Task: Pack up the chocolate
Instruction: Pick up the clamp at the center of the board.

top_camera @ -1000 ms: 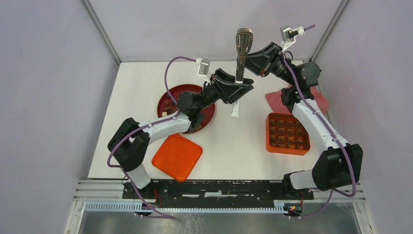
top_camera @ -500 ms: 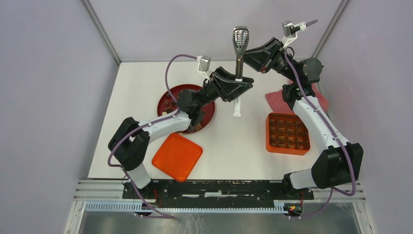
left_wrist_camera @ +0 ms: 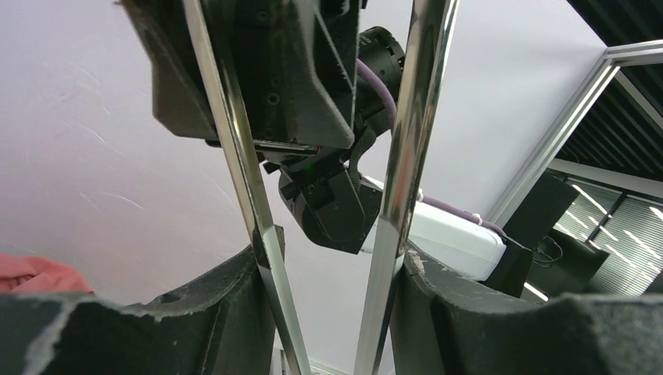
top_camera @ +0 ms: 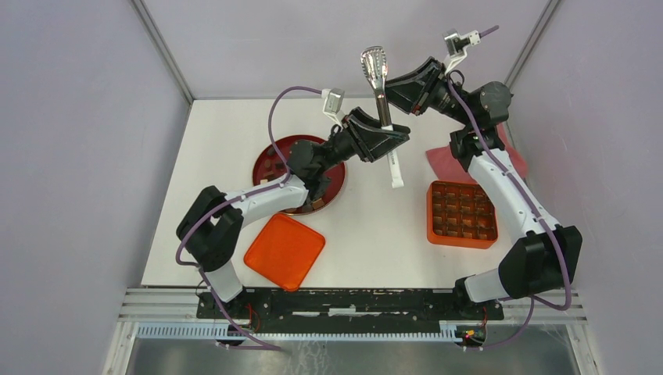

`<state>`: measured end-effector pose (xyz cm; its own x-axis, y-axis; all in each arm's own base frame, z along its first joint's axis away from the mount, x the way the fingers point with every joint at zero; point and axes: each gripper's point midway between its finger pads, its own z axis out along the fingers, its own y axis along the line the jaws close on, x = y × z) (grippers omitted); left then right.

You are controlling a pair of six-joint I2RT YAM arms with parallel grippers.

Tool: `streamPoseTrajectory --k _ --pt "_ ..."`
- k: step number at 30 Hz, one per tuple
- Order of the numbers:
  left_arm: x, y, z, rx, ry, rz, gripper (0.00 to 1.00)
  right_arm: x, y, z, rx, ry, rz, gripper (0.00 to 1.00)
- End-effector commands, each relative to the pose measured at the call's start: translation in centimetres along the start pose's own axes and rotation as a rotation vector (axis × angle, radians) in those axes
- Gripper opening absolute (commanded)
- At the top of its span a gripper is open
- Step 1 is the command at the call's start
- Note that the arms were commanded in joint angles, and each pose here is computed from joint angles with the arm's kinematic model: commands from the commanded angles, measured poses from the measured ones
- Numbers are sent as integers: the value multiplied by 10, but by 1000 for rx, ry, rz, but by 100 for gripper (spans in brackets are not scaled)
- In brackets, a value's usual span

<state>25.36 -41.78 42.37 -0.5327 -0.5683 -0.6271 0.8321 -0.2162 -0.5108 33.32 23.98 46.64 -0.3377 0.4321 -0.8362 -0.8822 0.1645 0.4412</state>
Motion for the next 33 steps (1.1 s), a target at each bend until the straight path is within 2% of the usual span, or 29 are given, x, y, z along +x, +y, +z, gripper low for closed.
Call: streamPoseTrajectory --k 1,5,12,16,18,21,24,27,30,33 --pt "-20 -19 2 51 -36 8 54 -18 31 2 -79 0 -125 37" --pt "-20 -17 0 39 -15 10 54 -13 30 0 -71 23 -118 39" --pt "-8 -16 6 43 83 -7 54 3 26 7 -65 64 -89 34" --pt "-9 -17 4 39 89 -6 54 5 31 8 -86 82 -88 32" --pt "-14 -17 1 30 78 -1 54 1 32 6 -90 81 -99 33" --pt "-18 -18 -4 19 69 6 54 -10 40 -1 -112 53 -108 43" --pt "-20 -16 -7 4 75 13 53 -21 42 -6 -111 34 -124 43" --pt "-20 -15 -10 -7 93 23 53 -19 44 -9 -110 43 -123 38" --pt "-21 -14 -11 -17 121 31 53 -14 42 -11 -99 50 -114 26" --pt "-25 -16 -13 -19 125 41 53 -14 37 -13 -70 50 -119 20"
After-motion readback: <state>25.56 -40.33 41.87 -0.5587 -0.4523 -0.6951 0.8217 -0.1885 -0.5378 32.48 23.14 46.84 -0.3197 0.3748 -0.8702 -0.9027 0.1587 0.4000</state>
